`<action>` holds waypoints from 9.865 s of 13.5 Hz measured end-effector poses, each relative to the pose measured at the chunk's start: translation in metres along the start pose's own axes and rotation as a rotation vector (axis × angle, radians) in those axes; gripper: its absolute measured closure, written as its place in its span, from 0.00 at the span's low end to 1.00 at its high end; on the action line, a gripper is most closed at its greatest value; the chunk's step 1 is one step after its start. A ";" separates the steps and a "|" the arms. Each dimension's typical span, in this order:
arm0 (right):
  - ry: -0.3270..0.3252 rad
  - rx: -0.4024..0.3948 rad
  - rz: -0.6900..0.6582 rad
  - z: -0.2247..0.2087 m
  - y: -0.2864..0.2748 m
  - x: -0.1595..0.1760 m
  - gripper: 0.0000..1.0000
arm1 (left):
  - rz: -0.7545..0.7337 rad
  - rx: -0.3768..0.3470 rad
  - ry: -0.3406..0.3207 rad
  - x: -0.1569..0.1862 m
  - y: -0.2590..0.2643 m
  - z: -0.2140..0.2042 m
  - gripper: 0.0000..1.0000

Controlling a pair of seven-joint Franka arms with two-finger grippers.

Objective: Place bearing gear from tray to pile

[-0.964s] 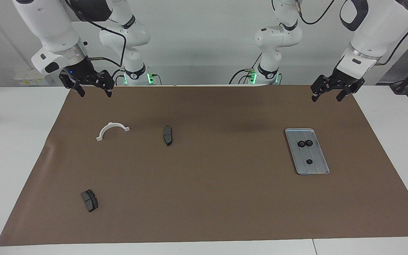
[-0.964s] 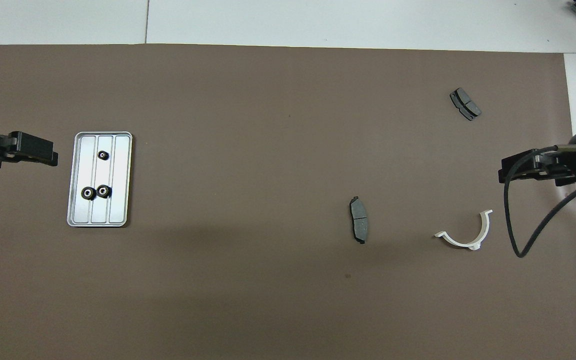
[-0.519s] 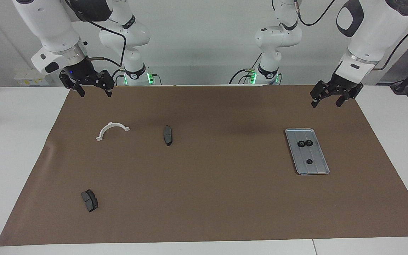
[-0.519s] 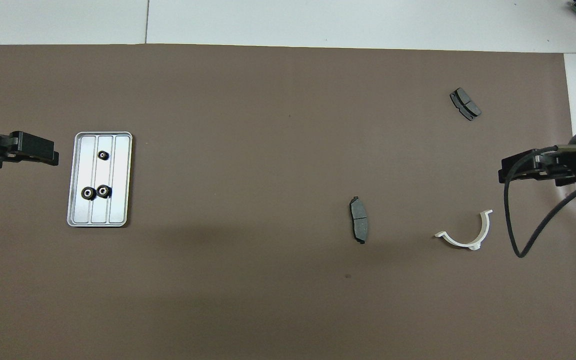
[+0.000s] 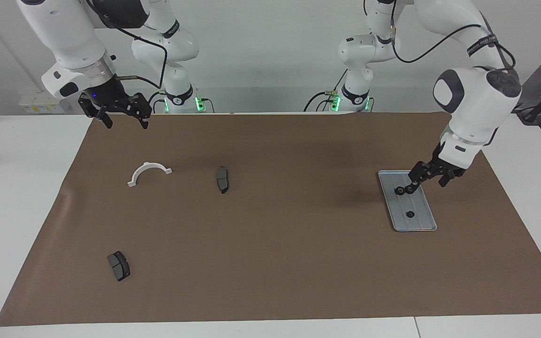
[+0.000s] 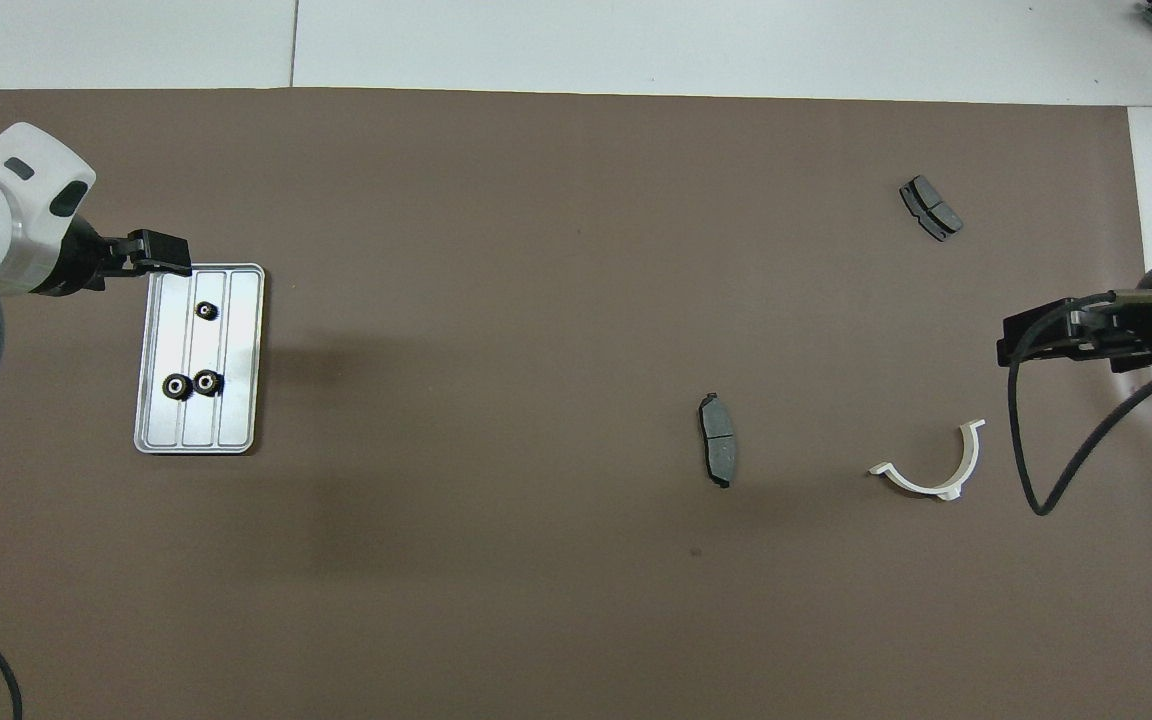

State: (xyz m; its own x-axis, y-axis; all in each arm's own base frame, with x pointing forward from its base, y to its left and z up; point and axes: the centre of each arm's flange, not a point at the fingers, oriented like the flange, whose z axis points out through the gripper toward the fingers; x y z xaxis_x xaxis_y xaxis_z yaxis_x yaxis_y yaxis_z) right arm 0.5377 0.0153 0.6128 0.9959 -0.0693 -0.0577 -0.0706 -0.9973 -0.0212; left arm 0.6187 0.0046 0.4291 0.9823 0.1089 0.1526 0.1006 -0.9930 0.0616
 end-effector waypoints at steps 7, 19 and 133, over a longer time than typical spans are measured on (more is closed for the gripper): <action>0.000 0.000 0.000 0.000 0.000 0.000 0.00 | 0.018 0.037 -0.016 -0.015 -0.016 0.100 0.00; 0.001 0.001 0.017 0.000 0.009 0.001 0.00 | 0.012 0.046 -0.004 -0.014 -0.012 0.122 0.52; 0.277 0.025 -0.089 0.325 -0.411 0.051 0.68 | -0.457 0.150 -0.067 -0.032 0.029 0.021 0.65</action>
State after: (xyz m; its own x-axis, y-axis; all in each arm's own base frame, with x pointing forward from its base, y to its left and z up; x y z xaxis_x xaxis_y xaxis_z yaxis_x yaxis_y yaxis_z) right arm 0.5993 0.4299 0.2945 0.9755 0.0105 0.2199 0.0194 -0.9991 -0.0384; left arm 0.5937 -0.0284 0.4050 0.8396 0.5374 0.0788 0.5411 -0.8402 -0.0356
